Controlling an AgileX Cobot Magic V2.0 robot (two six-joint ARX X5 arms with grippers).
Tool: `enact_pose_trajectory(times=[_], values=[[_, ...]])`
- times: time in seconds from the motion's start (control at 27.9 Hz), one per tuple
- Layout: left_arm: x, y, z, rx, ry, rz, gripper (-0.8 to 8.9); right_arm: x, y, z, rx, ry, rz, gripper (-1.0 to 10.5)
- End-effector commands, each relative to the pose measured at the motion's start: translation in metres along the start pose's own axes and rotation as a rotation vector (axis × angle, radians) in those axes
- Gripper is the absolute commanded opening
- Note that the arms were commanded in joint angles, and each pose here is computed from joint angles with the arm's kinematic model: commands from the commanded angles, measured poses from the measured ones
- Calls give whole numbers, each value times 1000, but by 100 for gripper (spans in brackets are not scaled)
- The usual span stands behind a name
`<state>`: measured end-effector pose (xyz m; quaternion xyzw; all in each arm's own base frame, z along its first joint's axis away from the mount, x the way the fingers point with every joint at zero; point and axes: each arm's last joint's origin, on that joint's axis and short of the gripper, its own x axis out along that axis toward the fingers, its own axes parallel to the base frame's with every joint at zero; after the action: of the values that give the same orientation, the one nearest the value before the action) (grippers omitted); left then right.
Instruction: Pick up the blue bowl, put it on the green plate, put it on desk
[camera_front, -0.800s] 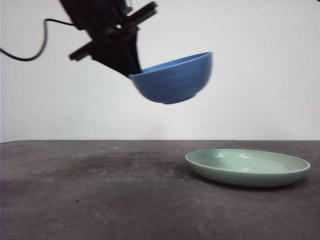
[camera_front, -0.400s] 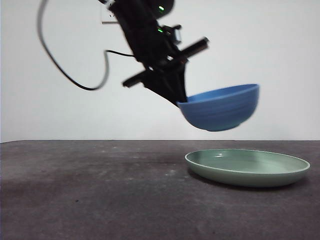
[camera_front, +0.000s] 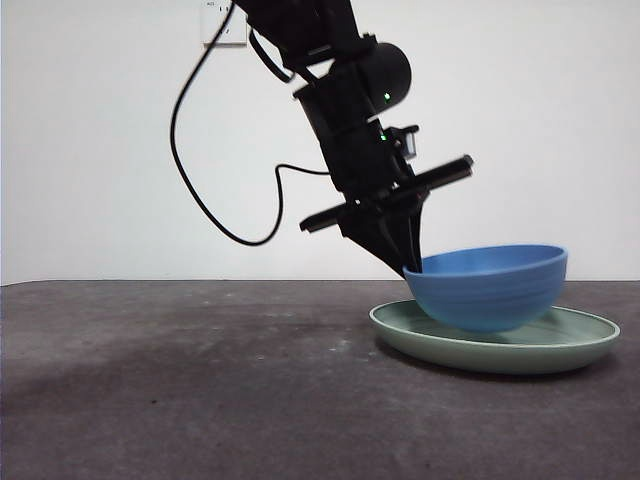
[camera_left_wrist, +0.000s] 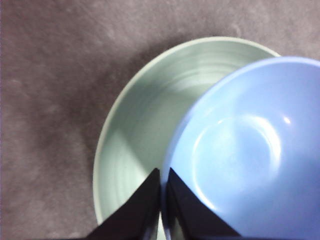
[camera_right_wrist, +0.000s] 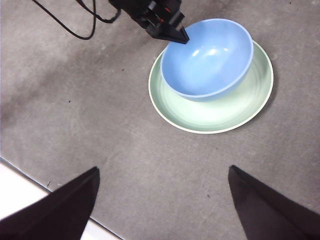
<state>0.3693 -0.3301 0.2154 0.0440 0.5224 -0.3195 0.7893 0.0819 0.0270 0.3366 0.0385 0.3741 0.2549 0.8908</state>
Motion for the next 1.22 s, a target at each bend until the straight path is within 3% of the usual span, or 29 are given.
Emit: enact_pose_trajectory(times=[0.04, 0.32, 0.47, 0.72, 1.0, 1.22], values=[[11, -4, 3, 14, -3, -7, 10, -4, 2, 3, 1, -16, 5, 413], [20, -4, -3, 12, 38, 3, 23, -4, 2, 3, 0, -17, 4, 413], [20, -3, -5, 7, 63, 8, 268, -4, 2, 3, 1, -17, 3, 413], [-7, -9, 3, 18, 20, -1, 291, -4, 2, 4, -3, -18, 2, 413], [-136, -12, 20, 79, -242, -22, 291, -3, 1, 5, -8, -31, -6, 413], [-247, -9, 4, 121, -440, -6, 291, -3, 1, 7, -13, -44, -5, 413]])
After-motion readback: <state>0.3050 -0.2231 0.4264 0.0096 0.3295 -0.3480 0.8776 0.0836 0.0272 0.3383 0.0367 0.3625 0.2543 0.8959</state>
